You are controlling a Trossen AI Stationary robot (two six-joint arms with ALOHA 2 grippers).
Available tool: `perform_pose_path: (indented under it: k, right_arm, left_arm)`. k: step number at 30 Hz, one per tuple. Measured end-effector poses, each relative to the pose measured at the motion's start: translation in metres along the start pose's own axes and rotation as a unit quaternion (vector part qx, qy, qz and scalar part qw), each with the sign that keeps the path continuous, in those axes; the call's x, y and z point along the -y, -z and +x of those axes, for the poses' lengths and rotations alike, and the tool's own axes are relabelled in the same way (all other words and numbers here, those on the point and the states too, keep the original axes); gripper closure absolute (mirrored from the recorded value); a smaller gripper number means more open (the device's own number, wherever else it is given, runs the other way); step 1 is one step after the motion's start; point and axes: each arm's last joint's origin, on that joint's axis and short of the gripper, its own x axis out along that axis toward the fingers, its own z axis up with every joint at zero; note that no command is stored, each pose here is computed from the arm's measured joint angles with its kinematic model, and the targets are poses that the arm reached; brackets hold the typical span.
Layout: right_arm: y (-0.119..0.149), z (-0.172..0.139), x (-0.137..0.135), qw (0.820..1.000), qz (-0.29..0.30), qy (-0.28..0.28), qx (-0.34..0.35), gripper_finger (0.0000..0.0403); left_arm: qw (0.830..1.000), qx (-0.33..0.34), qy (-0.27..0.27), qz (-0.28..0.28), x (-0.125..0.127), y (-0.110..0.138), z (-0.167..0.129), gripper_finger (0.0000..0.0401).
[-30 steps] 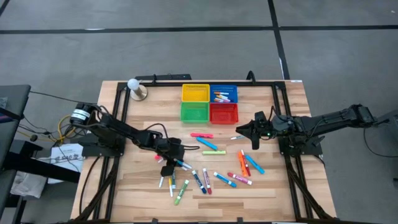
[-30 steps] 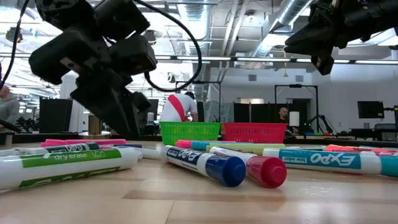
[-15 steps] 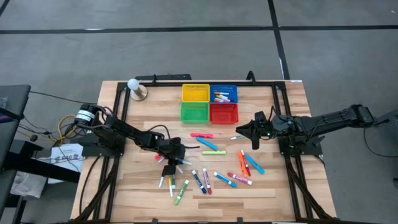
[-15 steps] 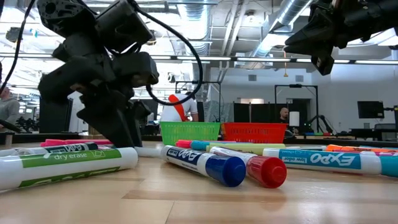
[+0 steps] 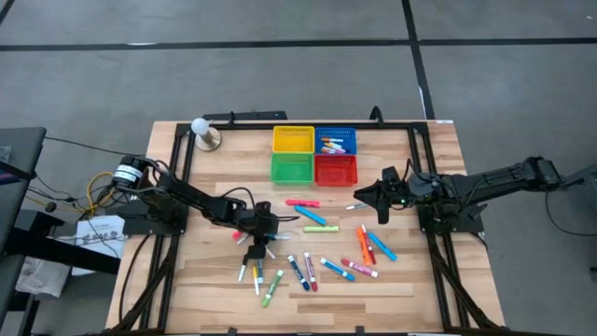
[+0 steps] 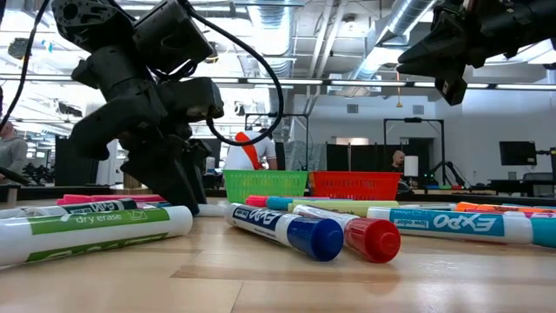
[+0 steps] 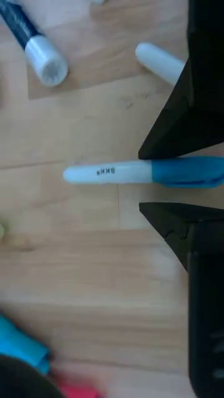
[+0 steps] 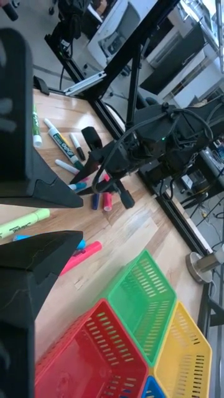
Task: Pick & Place Markers
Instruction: Put the small blue highlighter pen into the blue bin
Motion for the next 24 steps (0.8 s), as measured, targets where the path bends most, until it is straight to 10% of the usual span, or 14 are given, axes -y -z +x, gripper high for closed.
perform_pose_path:
  k: [24]
  right_arm:
    - [0.0,0.0,0.0,0.999,0.044,0.0,0.001,0.0342]
  left_arm:
    - [0.999,-0.01,-0.034,0.02,-0.005,0.004,0.012,0.0346]
